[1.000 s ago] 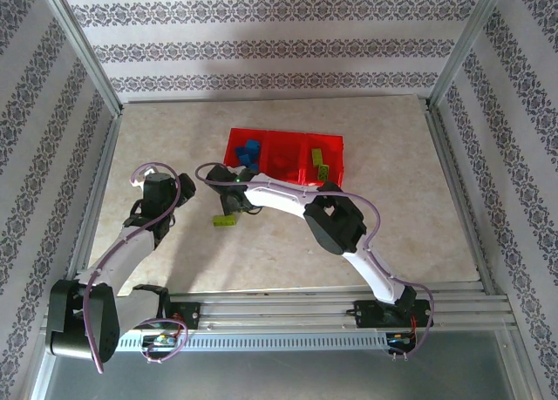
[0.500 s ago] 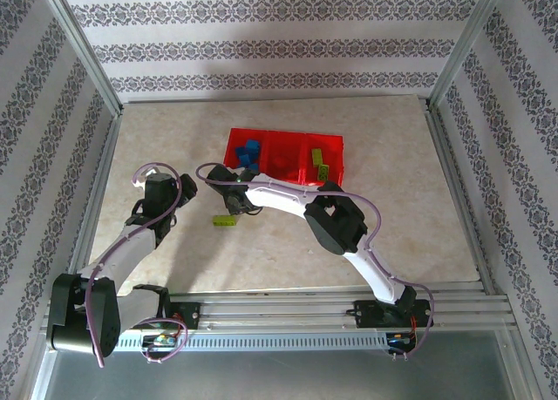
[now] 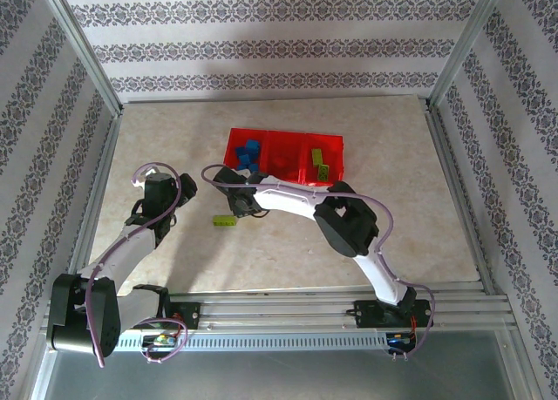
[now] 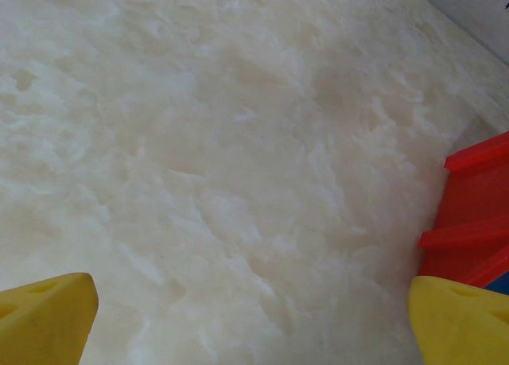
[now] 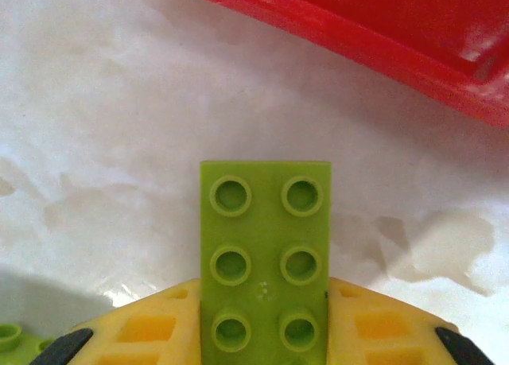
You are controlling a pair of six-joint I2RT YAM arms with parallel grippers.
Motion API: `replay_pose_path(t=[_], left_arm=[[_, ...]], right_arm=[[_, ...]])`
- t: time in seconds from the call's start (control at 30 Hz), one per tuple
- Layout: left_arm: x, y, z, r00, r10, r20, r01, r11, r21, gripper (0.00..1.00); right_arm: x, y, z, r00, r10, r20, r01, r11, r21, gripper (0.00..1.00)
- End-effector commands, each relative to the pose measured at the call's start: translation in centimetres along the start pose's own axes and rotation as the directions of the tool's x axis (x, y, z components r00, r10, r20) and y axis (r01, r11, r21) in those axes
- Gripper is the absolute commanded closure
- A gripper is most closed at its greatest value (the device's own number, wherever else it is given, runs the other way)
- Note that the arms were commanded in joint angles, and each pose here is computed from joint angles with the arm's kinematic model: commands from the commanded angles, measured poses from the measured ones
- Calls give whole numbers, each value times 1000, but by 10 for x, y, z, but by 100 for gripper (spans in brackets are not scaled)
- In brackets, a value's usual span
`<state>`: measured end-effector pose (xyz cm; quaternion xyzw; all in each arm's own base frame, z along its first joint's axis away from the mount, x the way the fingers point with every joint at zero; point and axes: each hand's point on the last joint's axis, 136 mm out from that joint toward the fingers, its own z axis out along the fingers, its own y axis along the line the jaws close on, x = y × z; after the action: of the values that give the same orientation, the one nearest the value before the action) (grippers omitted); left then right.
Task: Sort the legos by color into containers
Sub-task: Pick up the lego from the center of the table, then place the lego in the container.
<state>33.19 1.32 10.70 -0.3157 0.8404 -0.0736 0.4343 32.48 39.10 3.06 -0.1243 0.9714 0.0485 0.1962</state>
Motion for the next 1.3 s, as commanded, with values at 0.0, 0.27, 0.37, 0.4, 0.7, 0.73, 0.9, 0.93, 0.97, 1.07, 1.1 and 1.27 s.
replay_pose_path(t=[0.0, 0.27, 0.37, 0.4, 0.7, 0.73, 0.9, 0.93, 0.97, 1.07, 1.1, 1.27], left_arm=[[-8, -1, -2, 1000, -2, 16, 2, 1000, 2, 0], [-12, -3, -6, 1000, 6, 22, -6, 1000, 3, 0], [-11, -2, -6, 1000, 6, 19, -6, 1000, 3, 0], [-11, -2, -6, 1000, 7, 18, -7, 1000, 4, 0], [-11, -2, -8, 1000, 6, 17, -7, 1000, 5, 0], [-11, -2, -9, 1000, 6, 17, -6, 1000, 5, 0], [-10, -3, -8, 1000, -1, 12, 1, 1000, 10, 0], [-9, -3, -8, 1000, -3, 10, 2, 1000, 11, 0], [-9, -4, -8, 1000, -3, 8, 3, 1000, 14, 0], [-8, -4, -7, 1000, -4, 2, 4, 1000, 15, 0], [-8, -3, -7, 1000, -5, 1, 5, 1000, 14, 0], [-6, -3, -7, 1000, -6, -5, 6, 1000, 13, 0]], right_arm=[[-13, -3, -28, 998, 5, 63, -3, 1000, -25, 84], [-20, -38, -76, 985, 9, 173, -13, 1000, 20, 81], [-27, -59, -93, 977, 34, 213, -43, 998, 38, 80], [-30, -66, -97, 974, 43, 223, -54, 998, 45, 80], [-47, -164, -114, 945, 178, 275, -222, 966, 136, 79], [-48, -176, -114, 942, 195, 273, -240, 960, 144, 78], [-55, -220, -107, 934, 243, 262, -296, 937, 187, 78], [-56, -228, -105, 933, 248, 260, -304, 932, 199, 78], [-58, -234, -102, 932, 255, 256, -310, 928, 205, 77], [-64, -248, -92, 932, 264, 249, -321, 920, 223, 77], [-66, -251, -88, 932, 267, 245, -322, 919, 226, 77], [-79, -263, -67, 939, 265, 221, -318, 913, 257, 76]])
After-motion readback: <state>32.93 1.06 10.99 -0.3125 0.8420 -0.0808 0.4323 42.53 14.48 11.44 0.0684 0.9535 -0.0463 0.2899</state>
